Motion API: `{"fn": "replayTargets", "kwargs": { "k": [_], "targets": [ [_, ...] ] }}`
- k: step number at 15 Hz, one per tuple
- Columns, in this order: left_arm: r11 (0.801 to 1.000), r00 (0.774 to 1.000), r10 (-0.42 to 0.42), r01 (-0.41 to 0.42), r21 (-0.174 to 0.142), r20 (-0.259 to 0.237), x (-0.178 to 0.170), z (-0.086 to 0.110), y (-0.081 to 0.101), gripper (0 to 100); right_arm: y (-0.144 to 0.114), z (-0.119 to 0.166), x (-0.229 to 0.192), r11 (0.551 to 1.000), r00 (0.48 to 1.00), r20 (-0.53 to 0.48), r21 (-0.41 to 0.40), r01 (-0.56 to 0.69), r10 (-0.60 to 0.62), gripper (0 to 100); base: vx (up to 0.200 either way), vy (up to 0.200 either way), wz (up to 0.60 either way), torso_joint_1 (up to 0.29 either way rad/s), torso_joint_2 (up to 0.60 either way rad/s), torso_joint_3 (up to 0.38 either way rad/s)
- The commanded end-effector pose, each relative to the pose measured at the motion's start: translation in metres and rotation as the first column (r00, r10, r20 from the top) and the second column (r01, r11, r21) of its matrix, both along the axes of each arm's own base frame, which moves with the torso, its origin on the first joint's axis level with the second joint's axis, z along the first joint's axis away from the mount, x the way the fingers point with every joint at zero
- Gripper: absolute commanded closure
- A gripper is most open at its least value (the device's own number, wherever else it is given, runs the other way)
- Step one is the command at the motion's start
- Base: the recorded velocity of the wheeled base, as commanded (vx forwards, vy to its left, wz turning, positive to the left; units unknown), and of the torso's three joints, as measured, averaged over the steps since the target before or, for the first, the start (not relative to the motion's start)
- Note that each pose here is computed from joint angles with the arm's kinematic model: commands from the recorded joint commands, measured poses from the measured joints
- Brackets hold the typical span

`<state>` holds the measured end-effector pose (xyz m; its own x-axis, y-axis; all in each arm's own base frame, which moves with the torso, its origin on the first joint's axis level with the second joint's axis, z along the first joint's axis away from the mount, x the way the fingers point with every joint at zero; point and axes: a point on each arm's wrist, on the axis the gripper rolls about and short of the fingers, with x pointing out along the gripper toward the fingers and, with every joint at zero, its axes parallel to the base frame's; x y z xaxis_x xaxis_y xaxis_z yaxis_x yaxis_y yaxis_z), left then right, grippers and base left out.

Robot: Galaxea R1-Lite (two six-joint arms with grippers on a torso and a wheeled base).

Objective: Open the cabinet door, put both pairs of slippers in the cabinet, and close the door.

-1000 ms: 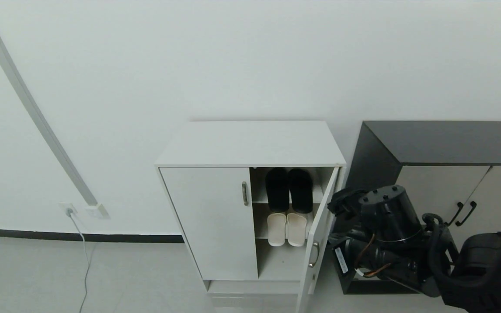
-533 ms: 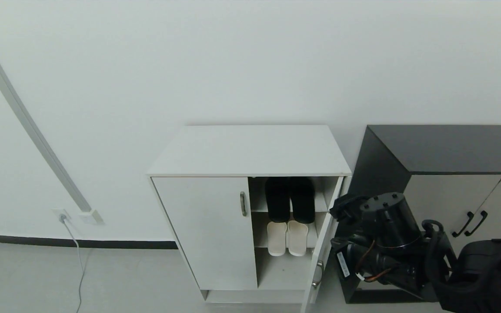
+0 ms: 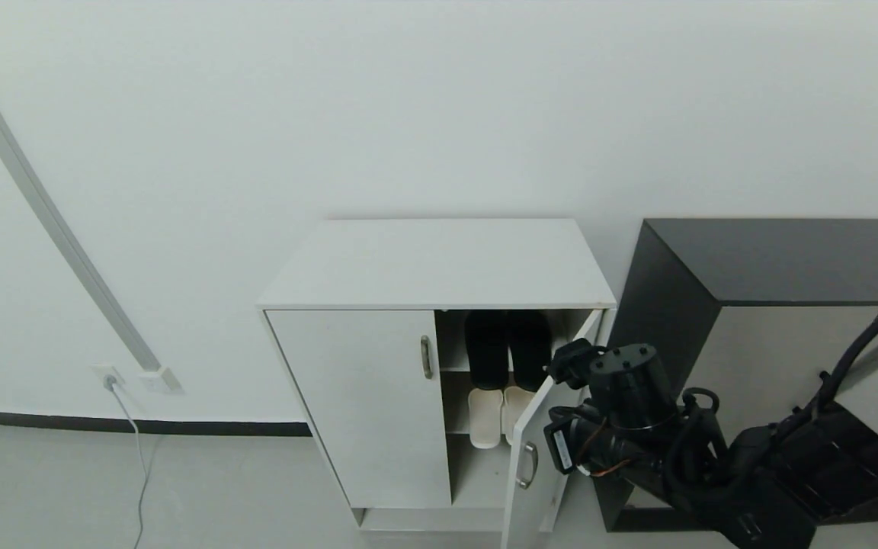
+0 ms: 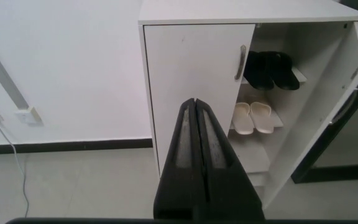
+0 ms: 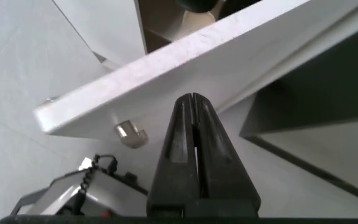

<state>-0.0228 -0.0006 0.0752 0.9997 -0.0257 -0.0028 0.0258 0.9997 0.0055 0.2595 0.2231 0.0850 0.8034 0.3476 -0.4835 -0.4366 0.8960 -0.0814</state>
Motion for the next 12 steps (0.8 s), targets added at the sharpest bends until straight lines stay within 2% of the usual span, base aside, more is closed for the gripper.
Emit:
{"fn": "replayTargets", "kwargs": {
  "k": [1, 7, 12],
  "targets": [
    [1.0, 1.0, 0.0, 0.0, 0.001, 0.0, 0.0, 0.0, 0.0, 100, 0.007, -0.014, 0.01, 1.0, 1.0, -0.012, -0.011, 0.005, -0.005, 100, 0.0, 0.0, 0.0, 0.0, 0.0, 0.0],
    [1.0, 1.0, 0.0, 0.0, 0.001, 0.0, 0.0, 0.0, 0.0, 100, 0.025, -0.021, 0.037, 1.0, 1.0, 0.017, 0.016, 0.019, -0.02, 100, 0.0, 0.0, 0.0, 0.0, 0.0, 0.0],
    [1.0, 1.0, 0.001, -0.001, -0.001, -0.002, 0.0, 0.0, 0.0, 100, 0.029, -0.024, 0.058, 0.998, 0.998, 0.039, 0.037, 0.045, -0.046, 100, 0.0, 0.0, 0.0, 0.0, 0.0, 0.0]
  ]
}}
